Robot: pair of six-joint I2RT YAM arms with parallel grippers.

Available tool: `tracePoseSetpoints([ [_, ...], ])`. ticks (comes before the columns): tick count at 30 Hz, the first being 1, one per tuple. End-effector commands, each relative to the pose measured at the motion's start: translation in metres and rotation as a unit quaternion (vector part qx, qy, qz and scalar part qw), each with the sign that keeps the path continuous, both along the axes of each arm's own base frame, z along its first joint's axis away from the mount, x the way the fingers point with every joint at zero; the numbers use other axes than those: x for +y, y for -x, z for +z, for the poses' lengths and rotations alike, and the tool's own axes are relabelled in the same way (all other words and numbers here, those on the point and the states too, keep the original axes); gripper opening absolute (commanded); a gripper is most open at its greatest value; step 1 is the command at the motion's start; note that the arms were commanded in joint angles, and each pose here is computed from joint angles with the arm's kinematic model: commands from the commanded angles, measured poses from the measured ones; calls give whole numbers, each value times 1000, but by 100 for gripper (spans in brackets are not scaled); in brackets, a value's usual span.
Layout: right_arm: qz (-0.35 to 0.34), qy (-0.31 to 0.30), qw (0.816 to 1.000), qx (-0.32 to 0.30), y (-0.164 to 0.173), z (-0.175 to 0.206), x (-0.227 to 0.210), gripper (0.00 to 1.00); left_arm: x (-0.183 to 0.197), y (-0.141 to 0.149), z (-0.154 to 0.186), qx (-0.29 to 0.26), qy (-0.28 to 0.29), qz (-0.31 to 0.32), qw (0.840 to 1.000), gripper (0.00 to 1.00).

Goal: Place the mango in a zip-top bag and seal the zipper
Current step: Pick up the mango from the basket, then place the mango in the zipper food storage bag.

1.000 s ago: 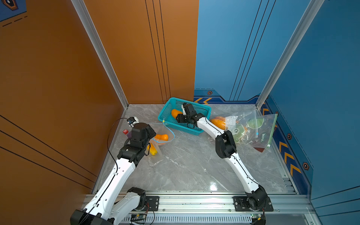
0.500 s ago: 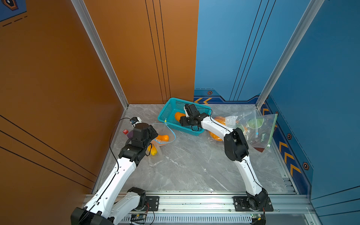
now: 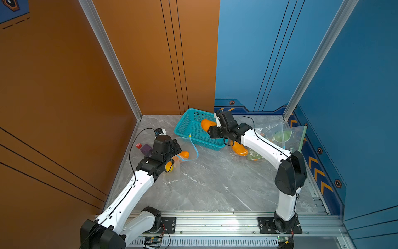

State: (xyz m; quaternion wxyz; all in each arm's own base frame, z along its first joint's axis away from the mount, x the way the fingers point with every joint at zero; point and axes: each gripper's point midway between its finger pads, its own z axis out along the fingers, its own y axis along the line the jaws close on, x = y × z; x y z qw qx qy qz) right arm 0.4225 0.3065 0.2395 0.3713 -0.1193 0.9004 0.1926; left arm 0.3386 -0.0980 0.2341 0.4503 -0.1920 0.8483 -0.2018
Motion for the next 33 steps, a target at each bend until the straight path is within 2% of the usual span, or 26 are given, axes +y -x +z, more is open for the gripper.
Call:
tracePoseSetpoints([
  [1, 40, 30, 998, 45, 47, -4, -7, 16, -17, -3, 18, -17, -2, -37, 999, 0],
  [8, 123, 44, 988, 85, 121, 11, 2, 17, -44, -5, 28, -23, -4, -79, 997, 0],
  [14, 172, 55, 977, 111, 155, 5, 16, 18, -60, -4, 34, -25, 1, -103, 994, 0],
  [19, 197, 68, 970, 125, 165, -10, 32, 18, -68, 0, 36, -27, 3, -116, 993, 0],
  [21, 205, 73, 968, 126, 165, -15, 39, 18, -73, 0, 53, -44, 14, -125, 991, 0],
  [25, 221, 70, 964, 127, 162, -18, 55, 19, -82, 6, 64, -53, 24, -146, 988, 0],
  [31, 252, 48, 957, 133, 159, -20, 86, 27, -87, 14, 75, -63, 38, -158, 985, 0],
  [33, 255, 41, 957, 129, 156, -18, 94, 33, -88, 16, 78, -65, 43, -161, 984, 0],
])
